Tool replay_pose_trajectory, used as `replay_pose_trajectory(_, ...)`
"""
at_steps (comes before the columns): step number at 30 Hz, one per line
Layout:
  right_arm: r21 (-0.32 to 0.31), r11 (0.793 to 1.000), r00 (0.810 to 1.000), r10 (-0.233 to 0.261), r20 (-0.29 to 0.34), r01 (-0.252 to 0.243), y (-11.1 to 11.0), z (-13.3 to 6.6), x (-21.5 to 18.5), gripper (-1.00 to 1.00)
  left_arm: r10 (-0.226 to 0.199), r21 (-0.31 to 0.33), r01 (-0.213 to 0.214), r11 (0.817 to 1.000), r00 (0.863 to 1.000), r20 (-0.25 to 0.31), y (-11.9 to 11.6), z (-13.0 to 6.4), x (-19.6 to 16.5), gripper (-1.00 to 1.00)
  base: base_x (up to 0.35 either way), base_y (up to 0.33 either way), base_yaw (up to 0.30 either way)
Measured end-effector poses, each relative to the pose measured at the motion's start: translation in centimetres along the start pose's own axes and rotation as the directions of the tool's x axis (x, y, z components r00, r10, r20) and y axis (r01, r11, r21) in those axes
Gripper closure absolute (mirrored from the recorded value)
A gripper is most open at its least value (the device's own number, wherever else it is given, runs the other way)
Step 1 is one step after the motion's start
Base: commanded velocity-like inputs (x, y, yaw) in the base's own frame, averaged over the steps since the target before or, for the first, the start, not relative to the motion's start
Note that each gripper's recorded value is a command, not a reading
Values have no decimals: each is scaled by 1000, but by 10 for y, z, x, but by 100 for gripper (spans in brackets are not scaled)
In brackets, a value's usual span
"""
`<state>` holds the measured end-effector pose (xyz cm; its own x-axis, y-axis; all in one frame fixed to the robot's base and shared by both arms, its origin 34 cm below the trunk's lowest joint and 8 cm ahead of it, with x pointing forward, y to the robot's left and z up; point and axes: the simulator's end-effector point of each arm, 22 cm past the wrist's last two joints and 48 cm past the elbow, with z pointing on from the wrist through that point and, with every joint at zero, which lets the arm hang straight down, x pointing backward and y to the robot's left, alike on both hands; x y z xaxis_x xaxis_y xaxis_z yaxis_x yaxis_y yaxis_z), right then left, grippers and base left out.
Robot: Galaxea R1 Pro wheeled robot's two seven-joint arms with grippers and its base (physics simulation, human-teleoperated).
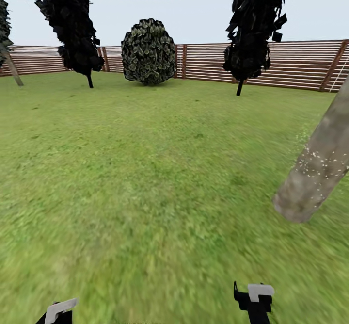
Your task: In the garden, pick up the pesticide atomizer on the floor and spray pesticide onto both trees until each tree trunk is fully covered.
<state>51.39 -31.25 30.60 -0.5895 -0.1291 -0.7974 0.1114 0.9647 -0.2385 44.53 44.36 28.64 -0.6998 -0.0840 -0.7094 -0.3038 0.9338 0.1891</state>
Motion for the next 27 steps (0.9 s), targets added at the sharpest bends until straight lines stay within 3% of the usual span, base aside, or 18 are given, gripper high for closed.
replay_pose_trajectory(27,-1,1000,1000,-2,-10,2,1,0,5,-100,3,-1,-3,1000,1000,-9,0,0,4,100,0,0,281)
